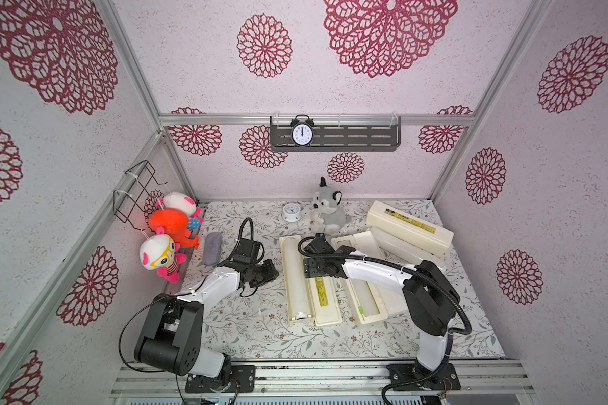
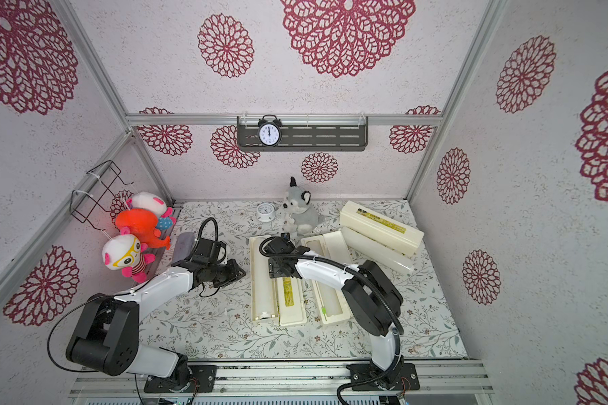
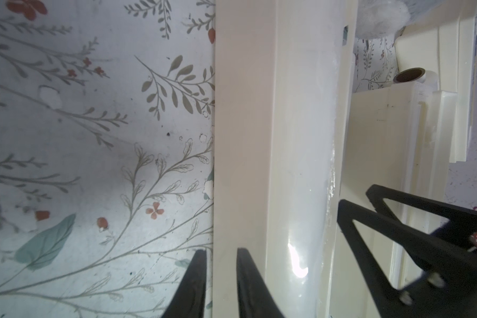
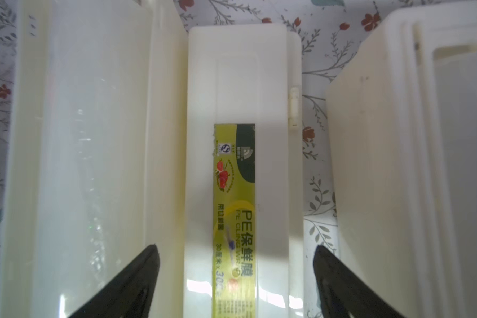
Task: Put plastic wrap rolls into dispensers
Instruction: Place the plastic wrap into the plastic wrap cutting box, then pick up the lid from the center of the board.
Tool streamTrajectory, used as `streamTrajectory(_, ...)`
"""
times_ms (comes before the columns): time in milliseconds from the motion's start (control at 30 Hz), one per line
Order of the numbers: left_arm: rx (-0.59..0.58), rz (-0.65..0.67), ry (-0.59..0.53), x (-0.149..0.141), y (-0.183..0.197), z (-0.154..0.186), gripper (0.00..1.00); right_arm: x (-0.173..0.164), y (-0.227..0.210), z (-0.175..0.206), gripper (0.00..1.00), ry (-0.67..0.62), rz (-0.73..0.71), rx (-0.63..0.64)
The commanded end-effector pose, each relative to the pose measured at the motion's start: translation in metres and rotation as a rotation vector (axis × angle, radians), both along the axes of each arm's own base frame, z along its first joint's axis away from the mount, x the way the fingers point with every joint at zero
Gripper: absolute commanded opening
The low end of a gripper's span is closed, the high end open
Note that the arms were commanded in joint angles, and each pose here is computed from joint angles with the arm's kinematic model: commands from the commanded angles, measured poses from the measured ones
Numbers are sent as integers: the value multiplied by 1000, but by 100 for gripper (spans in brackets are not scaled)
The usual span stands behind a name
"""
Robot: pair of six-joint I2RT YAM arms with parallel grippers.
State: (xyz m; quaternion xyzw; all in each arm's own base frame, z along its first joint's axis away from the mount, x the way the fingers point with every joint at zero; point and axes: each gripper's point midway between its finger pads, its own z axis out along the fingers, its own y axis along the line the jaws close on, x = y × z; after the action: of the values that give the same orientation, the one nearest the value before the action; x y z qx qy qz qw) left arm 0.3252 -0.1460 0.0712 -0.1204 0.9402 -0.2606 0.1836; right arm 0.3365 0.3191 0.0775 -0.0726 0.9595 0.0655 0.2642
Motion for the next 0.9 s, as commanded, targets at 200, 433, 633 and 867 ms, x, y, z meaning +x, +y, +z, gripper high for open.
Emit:
streamTrajectory(200,-21,13,-39,15,1,12,24,11,-1,-21,99,19,-29,-8)
streamTrajectory(433,-24,21,-33,15,3,10,24,5,5,-51,99,96,-11,-3)
streamTrajectory(633,-30,26,-35,18,2,10,24,-2,7,-61,98,127,-4,16)
streamTrajectory(867,-16,16,-18,14,4,5,24,4,8,-30,85,65,-22,74)
